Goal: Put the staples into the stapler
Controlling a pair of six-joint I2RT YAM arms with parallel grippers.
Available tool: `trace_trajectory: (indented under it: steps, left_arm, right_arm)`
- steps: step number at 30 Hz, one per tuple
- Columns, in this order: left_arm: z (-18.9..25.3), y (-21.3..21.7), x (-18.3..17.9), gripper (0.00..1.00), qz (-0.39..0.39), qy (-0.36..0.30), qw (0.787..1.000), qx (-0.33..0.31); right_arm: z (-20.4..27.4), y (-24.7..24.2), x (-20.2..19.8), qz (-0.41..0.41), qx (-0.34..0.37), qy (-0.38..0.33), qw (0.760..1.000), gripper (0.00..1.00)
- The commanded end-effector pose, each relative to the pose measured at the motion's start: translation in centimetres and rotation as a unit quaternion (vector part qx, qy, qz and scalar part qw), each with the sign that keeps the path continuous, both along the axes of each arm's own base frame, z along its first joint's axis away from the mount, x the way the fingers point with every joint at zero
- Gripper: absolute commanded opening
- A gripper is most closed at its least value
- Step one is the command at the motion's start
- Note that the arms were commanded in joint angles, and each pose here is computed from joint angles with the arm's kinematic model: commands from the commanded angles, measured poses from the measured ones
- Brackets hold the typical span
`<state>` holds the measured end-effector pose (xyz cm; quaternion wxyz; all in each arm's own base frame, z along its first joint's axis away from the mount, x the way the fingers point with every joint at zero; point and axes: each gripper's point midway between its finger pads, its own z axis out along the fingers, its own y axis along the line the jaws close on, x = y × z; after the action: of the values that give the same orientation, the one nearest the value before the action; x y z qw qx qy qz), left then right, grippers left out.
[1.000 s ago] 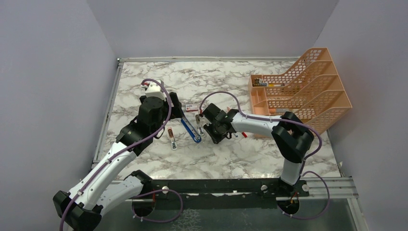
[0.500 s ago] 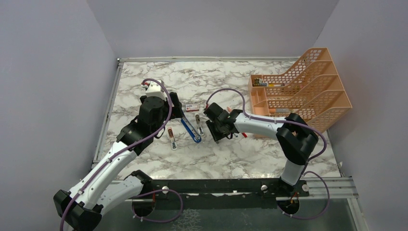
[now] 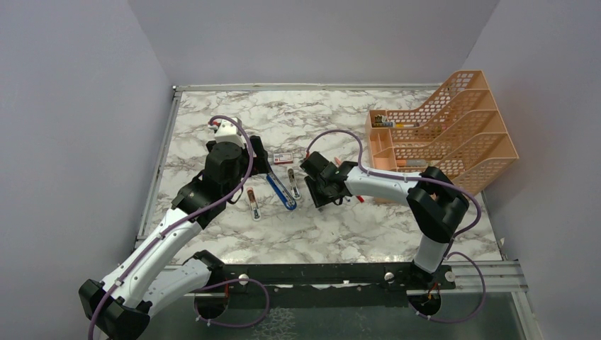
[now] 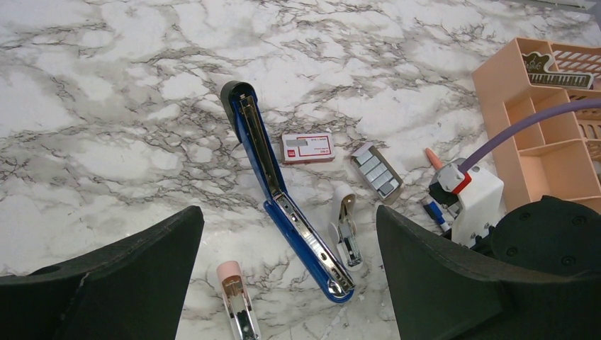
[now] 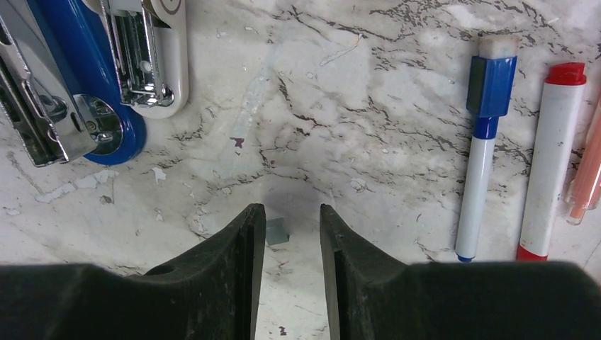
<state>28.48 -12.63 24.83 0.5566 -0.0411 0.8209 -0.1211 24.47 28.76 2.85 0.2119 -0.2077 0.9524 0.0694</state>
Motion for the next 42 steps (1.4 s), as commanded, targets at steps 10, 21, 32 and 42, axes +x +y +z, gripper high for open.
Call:
trace_trajectory:
  steps: [10,21,32,42]
  left_arm:
    - [-0.2,0.1,0.2,0.91,0.005,-0.001,1.0,-0.002]
    - [-0.2,0.1,0.3,0.91,0.005,0.0,1.0,-0.001]
    - [-0.2,0.1,0.2,0.91,0.005,-0.001,1.0,-0.001]
    - [-0.1,0.2,0.2,0.91,0.005,-0.002,1.0,-0.002]
  right_arm:
    - [-1.8,-0.9,-1.5,-0.001,-0.033,0.014,0.999,0.41]
    - [-1.3,-2.7,-1.6,-0.021,-0.057,0.001,0.998,0.41]
    - [-0.8,-4.6,-2.4,-0.022,-0.079,-0.002,0.997,0.38]
    - [0.0,-5.2,-2.7,-0.029,-0.076,-0.008,0.997,0.38]
